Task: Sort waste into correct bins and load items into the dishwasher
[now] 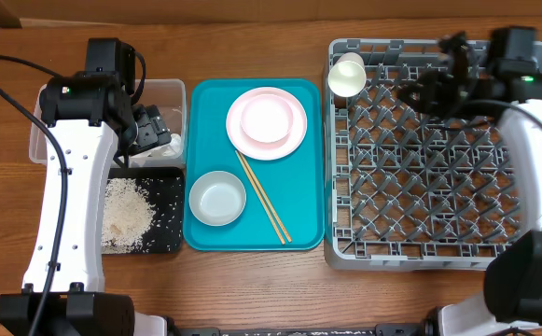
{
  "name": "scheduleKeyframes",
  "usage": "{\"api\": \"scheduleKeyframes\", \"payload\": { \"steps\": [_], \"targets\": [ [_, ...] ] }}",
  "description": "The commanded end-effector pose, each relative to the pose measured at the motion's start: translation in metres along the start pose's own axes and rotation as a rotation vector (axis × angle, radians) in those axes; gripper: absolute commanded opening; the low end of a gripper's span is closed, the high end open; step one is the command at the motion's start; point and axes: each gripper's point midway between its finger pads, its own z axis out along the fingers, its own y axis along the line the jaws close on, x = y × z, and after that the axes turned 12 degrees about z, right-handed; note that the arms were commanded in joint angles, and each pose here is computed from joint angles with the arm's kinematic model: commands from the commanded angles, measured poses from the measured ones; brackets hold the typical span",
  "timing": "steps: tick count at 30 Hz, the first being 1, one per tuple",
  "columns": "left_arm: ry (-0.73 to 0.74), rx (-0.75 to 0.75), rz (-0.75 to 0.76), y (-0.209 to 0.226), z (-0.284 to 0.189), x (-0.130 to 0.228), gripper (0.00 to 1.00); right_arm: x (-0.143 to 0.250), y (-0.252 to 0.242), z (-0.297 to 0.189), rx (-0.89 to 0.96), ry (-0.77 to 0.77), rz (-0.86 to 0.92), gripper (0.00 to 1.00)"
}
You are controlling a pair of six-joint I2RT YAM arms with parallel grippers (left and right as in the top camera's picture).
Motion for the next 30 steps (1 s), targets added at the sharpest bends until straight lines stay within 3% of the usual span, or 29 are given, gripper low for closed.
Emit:
{"api": "scheduleKeyframes", "payload": {
  "steps": [1,6,10,13,22,30],
  "targets": [
    [-0.018,-0.010,-0.009,0.003,-0.004,-0.003,1.00,0.002,0.017,0.022,0.126,-0.061,0.118,0.23],
    [-0.018,-0.010,-0.009,0.003,-0.004,-0.003,1.00,-0.001,0.056,0.056,0.173,-0.190,0.206,0.49],
    [-0.018,-0.010,-0.009,0.003,-0.004,-0.003,1.00,0.000,0.078,0.076,0.214,-0.303,0.236,0.63],
    [-0.018,-0.010,-0.009,0.003,-0.004,-0.003,1.00,0.000,0.074,0.086,0.300,-0.387,0.247,0.64],
    [-0.018,-0.010,-0.009,0.003,-0.004,-0.003,1.00,-0.003,0.039,0.122,0.467,-0.567,0.341,0.53],
    [-0.018,-0.010,-0.009,0.003,-0.004,-0.003,1.00,-0.021,0.043,0.129,0.426,-0.655,0.349,0.52]
  ]
}}
